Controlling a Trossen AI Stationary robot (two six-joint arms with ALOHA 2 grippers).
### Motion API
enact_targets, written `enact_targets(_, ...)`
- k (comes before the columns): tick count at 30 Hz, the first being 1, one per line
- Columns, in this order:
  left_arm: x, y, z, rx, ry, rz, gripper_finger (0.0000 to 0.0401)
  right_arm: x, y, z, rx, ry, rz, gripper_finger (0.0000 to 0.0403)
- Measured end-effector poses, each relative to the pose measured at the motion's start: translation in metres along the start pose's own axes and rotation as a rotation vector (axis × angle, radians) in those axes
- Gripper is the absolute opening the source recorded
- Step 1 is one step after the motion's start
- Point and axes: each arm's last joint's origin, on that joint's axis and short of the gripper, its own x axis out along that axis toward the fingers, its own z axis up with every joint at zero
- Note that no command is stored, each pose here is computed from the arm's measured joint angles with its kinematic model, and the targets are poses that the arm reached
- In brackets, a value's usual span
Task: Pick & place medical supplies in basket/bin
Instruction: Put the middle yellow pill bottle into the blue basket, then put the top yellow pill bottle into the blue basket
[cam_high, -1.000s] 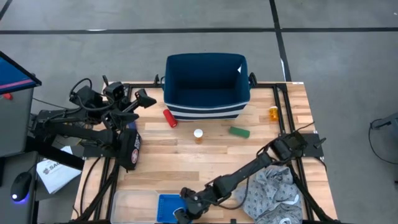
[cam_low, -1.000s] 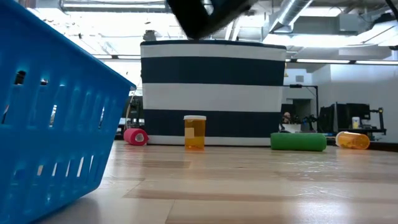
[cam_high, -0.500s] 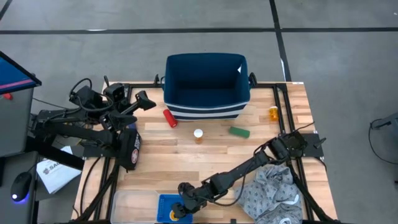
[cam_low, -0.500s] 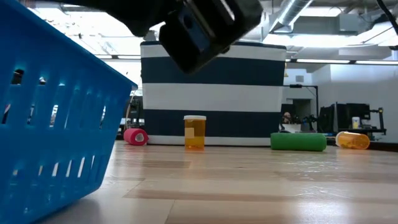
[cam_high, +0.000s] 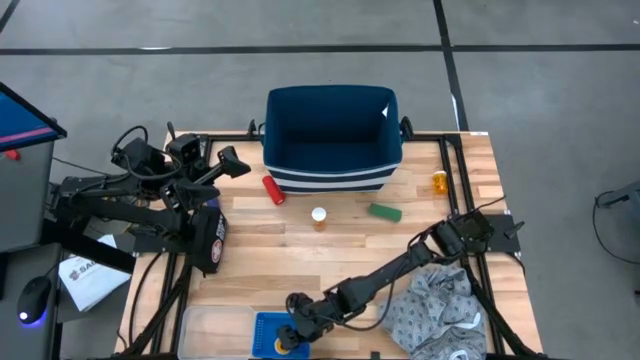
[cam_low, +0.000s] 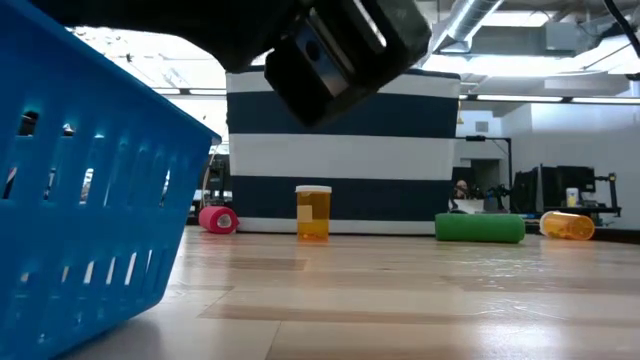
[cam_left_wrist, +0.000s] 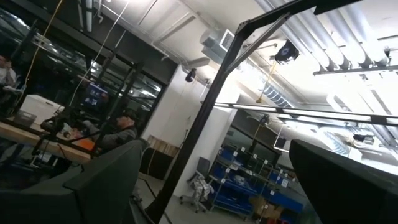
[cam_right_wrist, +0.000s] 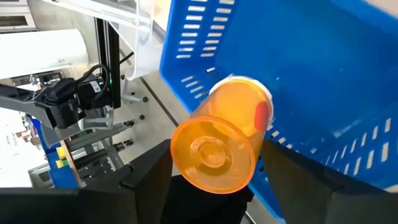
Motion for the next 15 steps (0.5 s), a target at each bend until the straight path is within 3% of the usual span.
enact_targets(9,0.000,0.000,0.000,-0.003,0.010,-0.013,0.0400,-0.006,0.002,0.005,-0.029,-0.010,-0.019,0.0276)
enact_targets(15,0.000,0.000,0.000,-0.004,0.015,-0.018,0.0400,-0.034,0.010,0.003,-0.071,-0.015,-0.114,0.0294)
